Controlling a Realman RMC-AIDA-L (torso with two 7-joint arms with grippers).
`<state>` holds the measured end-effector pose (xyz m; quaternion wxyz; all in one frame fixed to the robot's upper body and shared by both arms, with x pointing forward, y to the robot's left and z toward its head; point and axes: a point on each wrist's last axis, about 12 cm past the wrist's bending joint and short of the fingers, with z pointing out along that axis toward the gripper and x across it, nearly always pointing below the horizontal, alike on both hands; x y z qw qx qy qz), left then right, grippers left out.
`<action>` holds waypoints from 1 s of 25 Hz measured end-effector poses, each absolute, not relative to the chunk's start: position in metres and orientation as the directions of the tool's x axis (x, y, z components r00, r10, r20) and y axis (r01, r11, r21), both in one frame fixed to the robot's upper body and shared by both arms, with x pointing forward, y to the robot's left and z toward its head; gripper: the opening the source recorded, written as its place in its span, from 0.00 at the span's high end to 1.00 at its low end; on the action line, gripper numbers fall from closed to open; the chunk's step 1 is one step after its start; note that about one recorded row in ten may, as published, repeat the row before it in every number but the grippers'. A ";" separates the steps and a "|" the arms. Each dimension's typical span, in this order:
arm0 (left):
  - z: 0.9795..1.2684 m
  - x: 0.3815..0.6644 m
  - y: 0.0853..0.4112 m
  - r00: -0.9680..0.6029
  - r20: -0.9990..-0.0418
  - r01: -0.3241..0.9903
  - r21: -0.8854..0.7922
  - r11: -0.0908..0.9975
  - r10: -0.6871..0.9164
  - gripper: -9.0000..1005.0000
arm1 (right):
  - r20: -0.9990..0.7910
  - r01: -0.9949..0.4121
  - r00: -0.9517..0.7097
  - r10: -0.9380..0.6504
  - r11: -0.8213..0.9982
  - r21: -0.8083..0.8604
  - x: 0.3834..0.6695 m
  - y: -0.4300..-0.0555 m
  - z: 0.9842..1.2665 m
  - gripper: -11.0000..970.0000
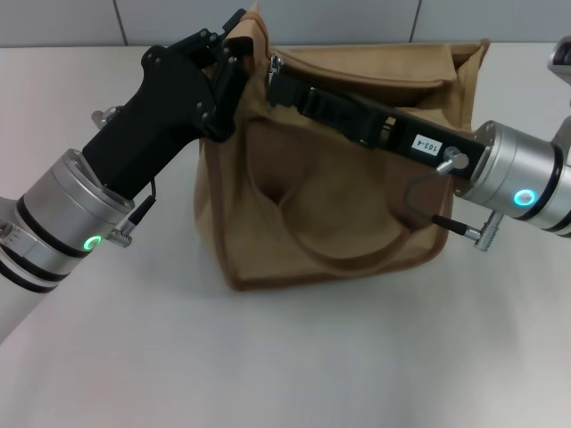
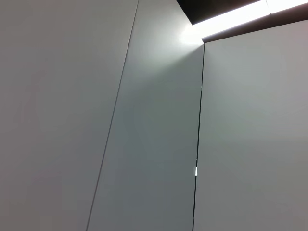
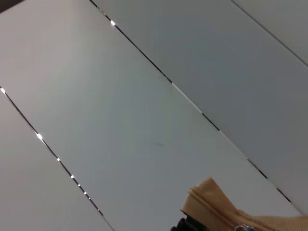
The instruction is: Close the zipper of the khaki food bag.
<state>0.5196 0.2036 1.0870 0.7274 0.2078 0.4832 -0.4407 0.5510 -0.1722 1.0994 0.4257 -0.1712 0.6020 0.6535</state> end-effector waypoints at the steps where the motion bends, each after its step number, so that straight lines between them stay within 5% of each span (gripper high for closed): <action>1: 1.087 0.520 0.203 0.144 -0.886 0.842 -0.124 0.525 -0.441 0.94 | -0.738 -0.762 -0.581 0.343 0.090 0.641 0.552 -0.171 1.099 0.49; 6: 1.087 0.519 0.203 0.145 -0.884 0.844 -0.123 0.522 -0.444 0.94 | -0.741 -0.759 -0.582 0.336 0.102 0.643 0.553 -0.170 1.098 0.51; 11: 1.087 0.519 0.203 0.143 -0.882 0.845 -0.127 0.519 -0.449 0.94 | -0.741 -0.757 -0.583 0.335 0.108 0.644 0.554 -0.169 1.098 0.65; 17: 1.088 0.519 0.202 0.144 -0.881 0.847 -0.126 0.517 -0.451 0.93 | -0.739 -0.755 -0.583 0.338 0.111 0.646 0.553 -0.170 1.097 0.65; 25: 1.088 0.519 0.202 0.145 -0.880 0.847 -0.125 0.516 -0.453 0.93 | -0.738 -0.752 -0.584 0.337 0.120 0.649 0.554 -0.170 1.096 0.81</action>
